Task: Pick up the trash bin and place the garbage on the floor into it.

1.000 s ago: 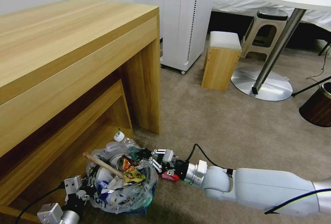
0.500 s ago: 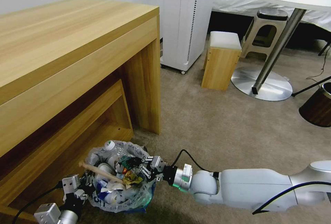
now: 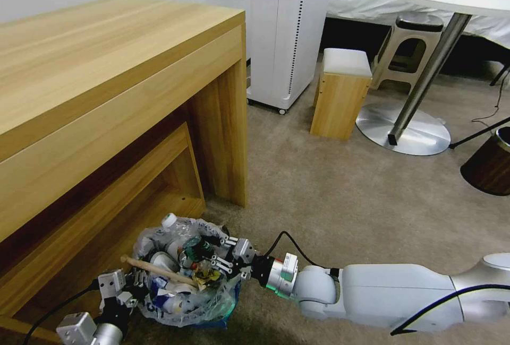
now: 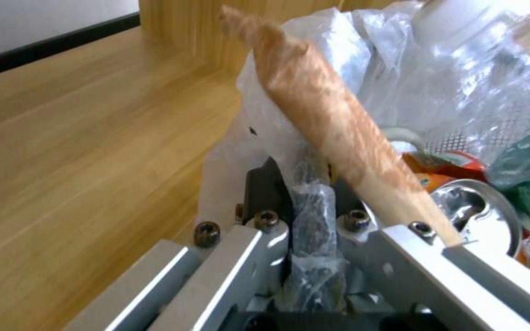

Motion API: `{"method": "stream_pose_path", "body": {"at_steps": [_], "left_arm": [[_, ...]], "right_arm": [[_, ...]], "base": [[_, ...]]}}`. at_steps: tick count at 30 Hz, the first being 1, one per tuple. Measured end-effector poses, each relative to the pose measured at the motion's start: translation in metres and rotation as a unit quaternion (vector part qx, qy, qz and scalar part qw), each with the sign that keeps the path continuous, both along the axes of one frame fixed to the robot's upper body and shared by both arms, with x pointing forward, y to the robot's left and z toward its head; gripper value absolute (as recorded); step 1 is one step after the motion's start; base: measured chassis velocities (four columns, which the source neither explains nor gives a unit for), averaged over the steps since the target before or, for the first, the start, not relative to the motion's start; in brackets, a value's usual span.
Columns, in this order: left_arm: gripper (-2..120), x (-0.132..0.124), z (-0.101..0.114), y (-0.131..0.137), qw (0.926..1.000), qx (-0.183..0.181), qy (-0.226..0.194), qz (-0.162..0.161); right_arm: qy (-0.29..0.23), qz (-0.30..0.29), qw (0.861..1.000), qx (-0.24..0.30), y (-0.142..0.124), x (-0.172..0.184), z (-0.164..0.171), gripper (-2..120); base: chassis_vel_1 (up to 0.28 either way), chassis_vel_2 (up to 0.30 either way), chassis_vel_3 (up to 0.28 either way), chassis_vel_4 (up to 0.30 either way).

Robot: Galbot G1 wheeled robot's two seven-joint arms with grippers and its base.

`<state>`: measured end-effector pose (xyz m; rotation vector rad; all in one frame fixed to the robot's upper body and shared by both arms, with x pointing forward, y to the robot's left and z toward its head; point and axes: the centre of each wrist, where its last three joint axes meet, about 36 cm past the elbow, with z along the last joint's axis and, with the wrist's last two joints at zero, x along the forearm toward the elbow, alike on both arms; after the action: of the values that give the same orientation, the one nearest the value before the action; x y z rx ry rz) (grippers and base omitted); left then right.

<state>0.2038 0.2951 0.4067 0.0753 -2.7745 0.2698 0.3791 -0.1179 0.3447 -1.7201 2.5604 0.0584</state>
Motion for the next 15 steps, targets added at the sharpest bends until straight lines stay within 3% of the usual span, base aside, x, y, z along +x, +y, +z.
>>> {"method": "stream_pose_path", "body": {"at_steps": [9, 12, 15], "left_arm": [[3, -0.002, 0.0, -0.001, 1.0, 0.001, 0.001, 0.001], [3, -0.003, -0.003, -0.001, 1.0, 0.001, 0.004, 0.002], [3, -0.002, -0.005, -0.001, 1.0, 0.002, 0.006, 0.003]], "right_arm": [[-0.001, -0.009, 1.0, 0.006, 0.001, 0.0, 0.0, 77], [-0.005, -0.033, 0.999, 0.034, 0.009, 0.004, 0.016, 92], [0.0, -0.056, 0.997, 0.051, 0.011, 0.008, 0.03, 99]], "base": [[0.0, 0.0, 0.0, 0.0], [0.0, 0.0, 0.0, 0.0], [0.0, 0.0, 0.0, 0.0]]}}
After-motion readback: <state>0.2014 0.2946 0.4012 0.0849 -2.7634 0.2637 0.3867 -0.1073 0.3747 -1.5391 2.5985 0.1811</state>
